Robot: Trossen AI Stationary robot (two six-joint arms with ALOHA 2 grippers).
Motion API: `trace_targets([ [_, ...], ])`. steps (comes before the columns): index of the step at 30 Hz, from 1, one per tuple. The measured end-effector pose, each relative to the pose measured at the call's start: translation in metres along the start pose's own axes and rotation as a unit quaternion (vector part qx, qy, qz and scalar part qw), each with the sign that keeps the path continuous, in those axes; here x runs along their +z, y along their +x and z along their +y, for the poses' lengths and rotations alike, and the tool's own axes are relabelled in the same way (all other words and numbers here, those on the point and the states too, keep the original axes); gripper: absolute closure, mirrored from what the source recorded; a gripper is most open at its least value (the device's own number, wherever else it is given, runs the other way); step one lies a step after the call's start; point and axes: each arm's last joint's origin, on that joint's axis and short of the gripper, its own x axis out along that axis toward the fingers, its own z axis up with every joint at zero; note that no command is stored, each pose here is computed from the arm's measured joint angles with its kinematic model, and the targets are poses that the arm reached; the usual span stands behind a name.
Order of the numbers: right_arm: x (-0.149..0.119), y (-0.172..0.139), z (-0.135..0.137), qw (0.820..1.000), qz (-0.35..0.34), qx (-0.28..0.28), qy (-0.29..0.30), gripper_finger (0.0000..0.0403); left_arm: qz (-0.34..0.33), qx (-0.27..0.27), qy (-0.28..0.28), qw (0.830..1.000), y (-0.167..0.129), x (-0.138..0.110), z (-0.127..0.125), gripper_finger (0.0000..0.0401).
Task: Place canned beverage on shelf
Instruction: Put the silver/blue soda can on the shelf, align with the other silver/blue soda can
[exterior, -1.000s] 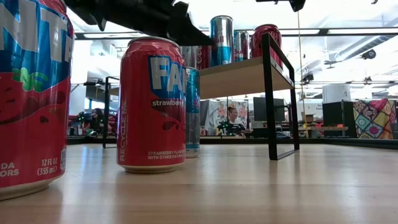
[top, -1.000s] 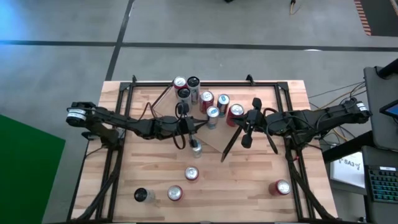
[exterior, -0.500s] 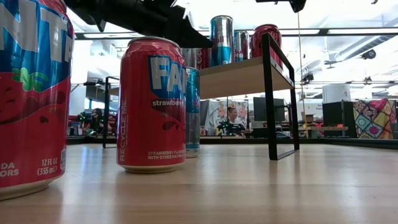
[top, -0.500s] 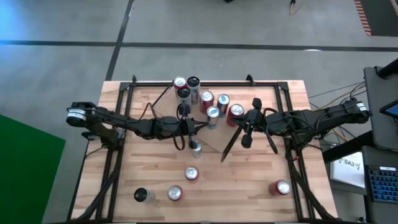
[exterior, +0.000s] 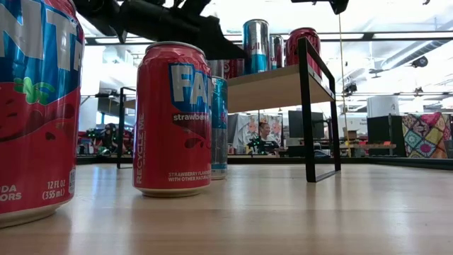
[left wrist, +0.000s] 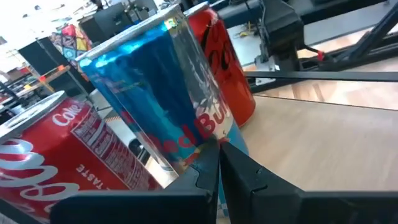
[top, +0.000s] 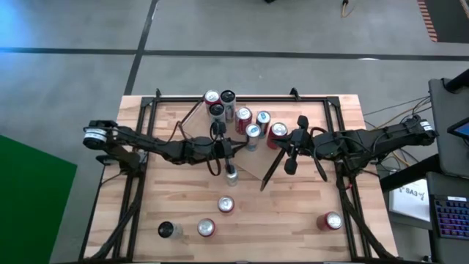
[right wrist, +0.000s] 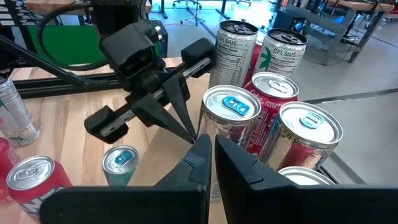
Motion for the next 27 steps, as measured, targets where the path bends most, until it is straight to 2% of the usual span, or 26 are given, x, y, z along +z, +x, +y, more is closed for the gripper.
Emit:
trace_targets([
  [4,-0.0001,0.0000,0.0000,1.000,0.000,0.000,0.000,0.0390,0.006,0.013,-0.002,1.000,0.0010,-0.0016,-0.0003,0.0401],
  [10,-0.0002,0.0000,0.0000,1.000,0.001,0.000,0.000,0.0390,0.009,0.004,0.008,1.000,-0.0008,-0.0009,-0.0041,0.0401],
  [16,-0.0005,0.0001,0.0000,1.000,0.001,0.000,0.000,0.0390,-0.015,-0.085,0.003,0.996,-0.0013,-0.0007,-0.0096,0.0401],
  [27,-0.0004,0.0001,0.0000,1.000,0.001,0.000,0.001,0.0390,-0.021,-0.026,-0.015,0.999,0.0069,-0.0044,-0.0047,0.0401],
])
